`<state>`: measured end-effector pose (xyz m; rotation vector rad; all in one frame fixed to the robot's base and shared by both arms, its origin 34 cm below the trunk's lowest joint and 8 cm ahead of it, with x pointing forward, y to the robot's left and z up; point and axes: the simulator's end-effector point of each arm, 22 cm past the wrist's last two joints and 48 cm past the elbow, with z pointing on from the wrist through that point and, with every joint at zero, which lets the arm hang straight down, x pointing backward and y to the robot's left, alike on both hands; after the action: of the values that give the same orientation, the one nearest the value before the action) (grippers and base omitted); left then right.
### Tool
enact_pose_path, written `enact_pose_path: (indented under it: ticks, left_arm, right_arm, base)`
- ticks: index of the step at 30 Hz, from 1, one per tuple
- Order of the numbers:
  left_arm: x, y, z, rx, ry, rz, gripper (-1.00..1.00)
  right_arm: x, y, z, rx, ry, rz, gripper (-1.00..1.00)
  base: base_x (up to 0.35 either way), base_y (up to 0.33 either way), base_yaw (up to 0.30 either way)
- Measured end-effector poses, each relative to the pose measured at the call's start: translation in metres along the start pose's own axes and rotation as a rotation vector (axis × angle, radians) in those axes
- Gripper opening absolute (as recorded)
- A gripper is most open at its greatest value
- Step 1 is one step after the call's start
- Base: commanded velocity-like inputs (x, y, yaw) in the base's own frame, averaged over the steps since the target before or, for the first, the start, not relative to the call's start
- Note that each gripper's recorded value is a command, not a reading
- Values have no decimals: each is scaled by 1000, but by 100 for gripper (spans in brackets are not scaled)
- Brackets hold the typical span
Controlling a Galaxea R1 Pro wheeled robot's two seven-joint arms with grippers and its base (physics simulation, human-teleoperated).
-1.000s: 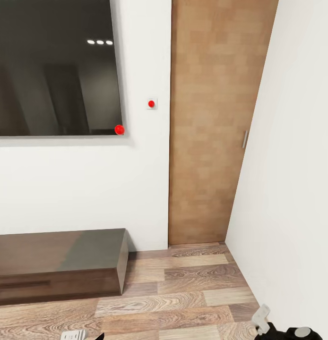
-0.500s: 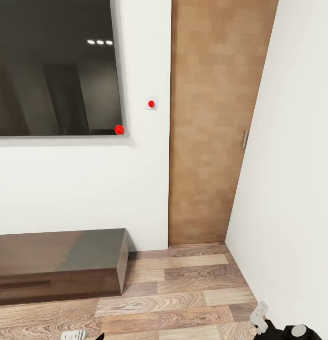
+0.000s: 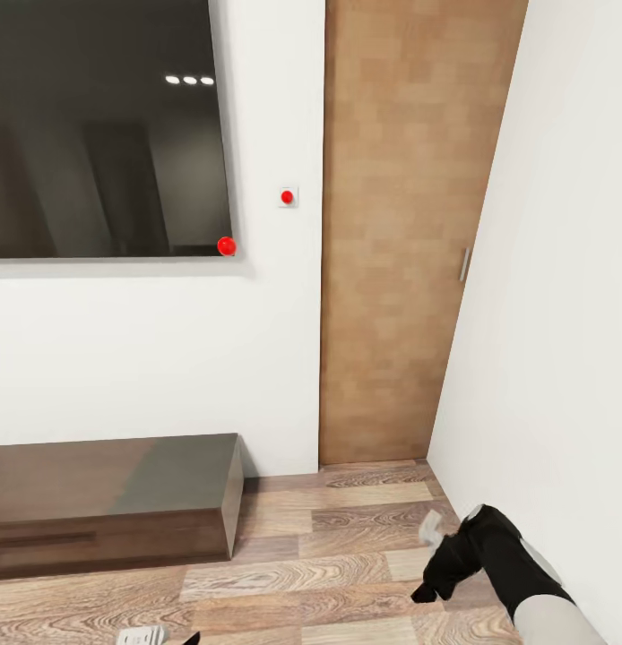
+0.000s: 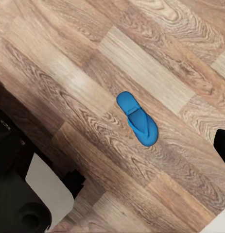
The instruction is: In the bedroom, move the book from the bed onto either nightstand, and place the two sandals side by side next to the bed.
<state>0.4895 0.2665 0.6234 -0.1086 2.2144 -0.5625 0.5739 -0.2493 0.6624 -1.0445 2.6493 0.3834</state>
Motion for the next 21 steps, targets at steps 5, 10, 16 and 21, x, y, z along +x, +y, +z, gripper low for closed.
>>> enact_pose_path:
  ticks: [5,10,16,21]
  left_arm:
    - [1,-3,1,3,0,-4,100]
    - [1,-3,1,2,-1,-5,100]
    - [1,-3,1,1,-1,-6,100]
    - [1,-3,1,1,-2,-6,100]
  right_arm:
    - [-13,42,28,-57,112,-96,100]
    - [-3,47,34,-35,216,-181,100]
    - [0,48,35,-33,241,-206,100]
    - [1,47,35,-32,245,-210,100]
  base:
    - [0,0,0]
    - [0,0,0]
    - [0,0,0]
    - [0,0,0]
